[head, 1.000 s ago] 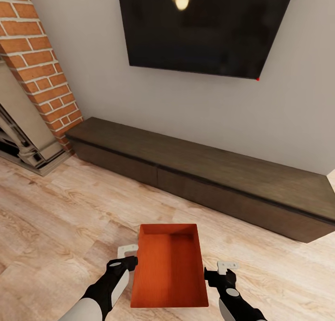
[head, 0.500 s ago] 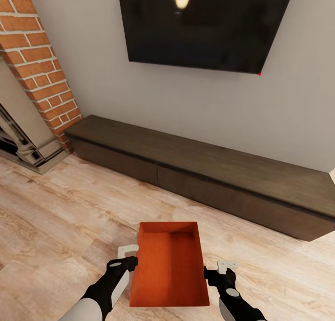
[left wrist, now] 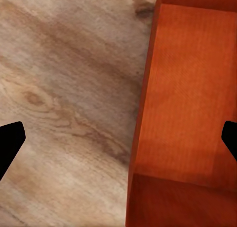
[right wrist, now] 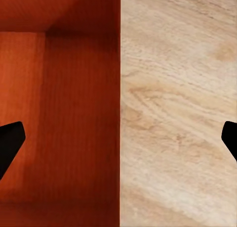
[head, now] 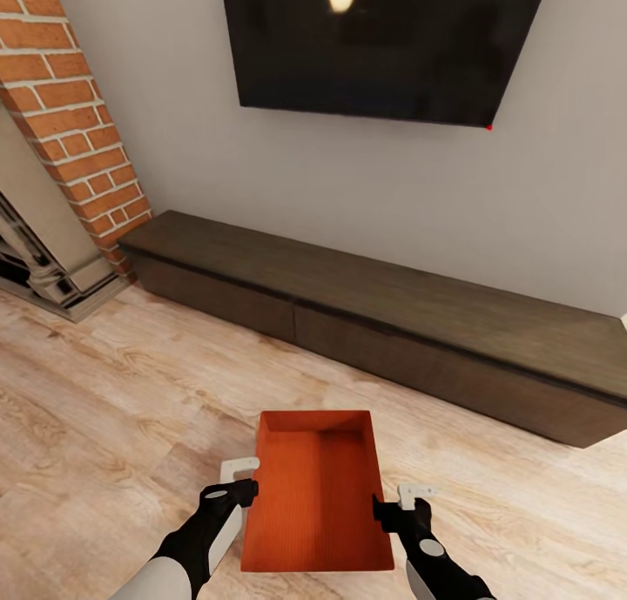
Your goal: Move the two storage containers from the living room to the garage. In the garage, place one container on the floor and stack the other container on top of it (either order is fine).
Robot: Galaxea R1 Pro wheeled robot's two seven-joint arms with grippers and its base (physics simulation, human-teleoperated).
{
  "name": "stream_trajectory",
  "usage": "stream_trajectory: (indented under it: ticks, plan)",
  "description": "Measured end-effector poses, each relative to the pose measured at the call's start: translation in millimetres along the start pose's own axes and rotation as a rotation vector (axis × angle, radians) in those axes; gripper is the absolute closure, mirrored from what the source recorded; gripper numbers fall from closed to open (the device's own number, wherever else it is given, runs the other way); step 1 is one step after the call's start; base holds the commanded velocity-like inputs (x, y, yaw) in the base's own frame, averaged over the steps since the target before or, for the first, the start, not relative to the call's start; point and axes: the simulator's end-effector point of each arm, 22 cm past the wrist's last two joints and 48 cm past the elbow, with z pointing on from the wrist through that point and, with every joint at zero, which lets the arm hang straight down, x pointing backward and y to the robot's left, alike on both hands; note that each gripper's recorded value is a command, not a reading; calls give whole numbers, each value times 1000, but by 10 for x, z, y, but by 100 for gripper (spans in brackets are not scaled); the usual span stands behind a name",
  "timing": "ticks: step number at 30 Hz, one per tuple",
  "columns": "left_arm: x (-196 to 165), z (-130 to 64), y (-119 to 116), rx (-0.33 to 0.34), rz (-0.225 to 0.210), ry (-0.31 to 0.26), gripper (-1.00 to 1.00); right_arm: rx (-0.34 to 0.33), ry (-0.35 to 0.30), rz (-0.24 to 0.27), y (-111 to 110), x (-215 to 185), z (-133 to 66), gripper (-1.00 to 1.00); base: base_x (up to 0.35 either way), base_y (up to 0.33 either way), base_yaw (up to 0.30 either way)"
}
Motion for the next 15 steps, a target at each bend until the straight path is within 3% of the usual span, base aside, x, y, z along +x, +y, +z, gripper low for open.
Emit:
stream_trajectory:
  ticks: [15]
  plan:
    - [162, 258, -16, -1, -1, 0, -100, 7, 1, 13, -9, 218, 218, -100, 0, 0, 0]
